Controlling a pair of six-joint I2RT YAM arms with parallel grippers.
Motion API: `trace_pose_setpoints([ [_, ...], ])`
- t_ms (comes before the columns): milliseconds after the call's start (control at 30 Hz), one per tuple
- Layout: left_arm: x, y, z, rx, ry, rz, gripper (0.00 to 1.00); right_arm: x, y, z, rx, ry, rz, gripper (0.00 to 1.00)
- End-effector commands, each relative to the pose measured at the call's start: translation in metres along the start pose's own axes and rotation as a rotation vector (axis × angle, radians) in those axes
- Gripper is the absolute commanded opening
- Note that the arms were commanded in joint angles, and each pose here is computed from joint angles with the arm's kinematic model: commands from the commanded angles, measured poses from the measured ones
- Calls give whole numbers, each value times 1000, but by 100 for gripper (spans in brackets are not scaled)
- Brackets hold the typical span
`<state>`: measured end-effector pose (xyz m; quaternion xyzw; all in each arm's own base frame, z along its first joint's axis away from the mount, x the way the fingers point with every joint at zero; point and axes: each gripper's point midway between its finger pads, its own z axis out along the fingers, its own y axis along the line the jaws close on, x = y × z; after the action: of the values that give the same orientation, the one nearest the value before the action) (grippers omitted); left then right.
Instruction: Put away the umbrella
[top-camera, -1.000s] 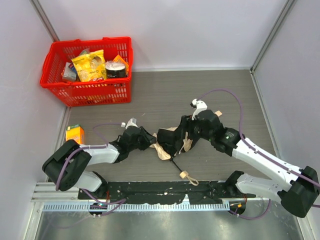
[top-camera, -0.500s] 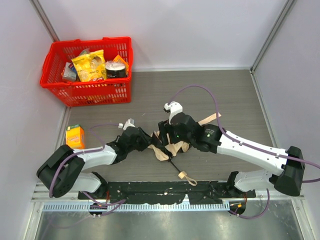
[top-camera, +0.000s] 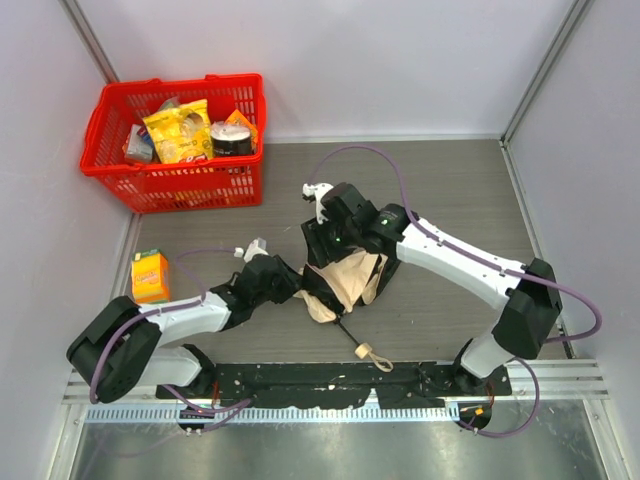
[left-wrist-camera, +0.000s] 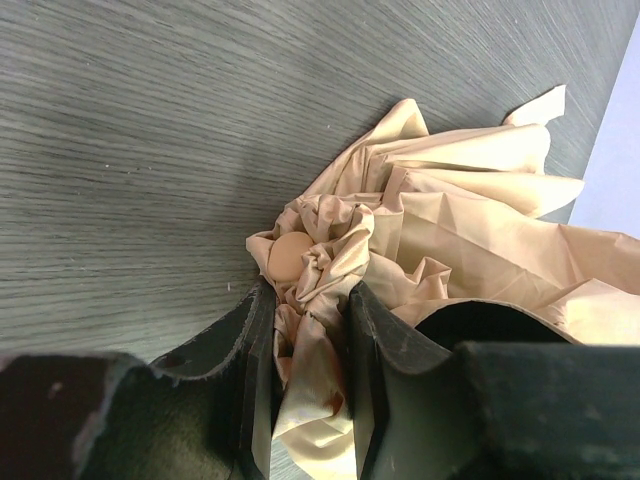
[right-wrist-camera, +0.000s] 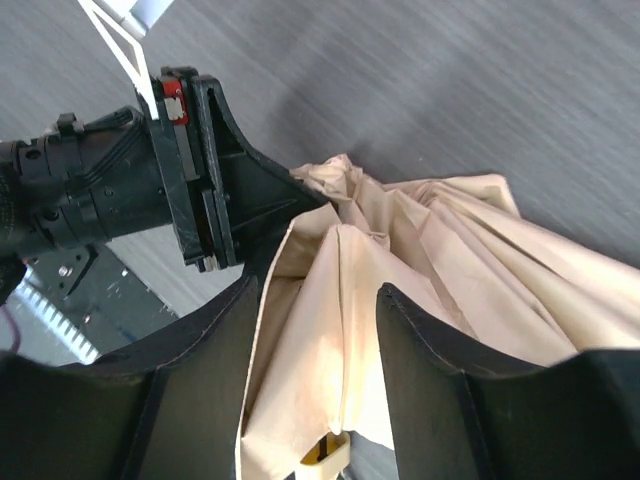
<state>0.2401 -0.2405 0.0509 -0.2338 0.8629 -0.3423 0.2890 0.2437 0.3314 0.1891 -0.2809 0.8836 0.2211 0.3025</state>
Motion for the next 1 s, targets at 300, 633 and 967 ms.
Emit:
trace_pose_setpoints([
  [300,-7,3,-3,-28,-50,58,0,21,32,24,-260,181,-36,47],
  [633,-9,12,-5,-46,-78,34,0,37,50,-25,-285,78,-304,4],
  [967,-3,13,-5,-19,-60,9,0,89,-22,-32,229,-22,-847,8],
])
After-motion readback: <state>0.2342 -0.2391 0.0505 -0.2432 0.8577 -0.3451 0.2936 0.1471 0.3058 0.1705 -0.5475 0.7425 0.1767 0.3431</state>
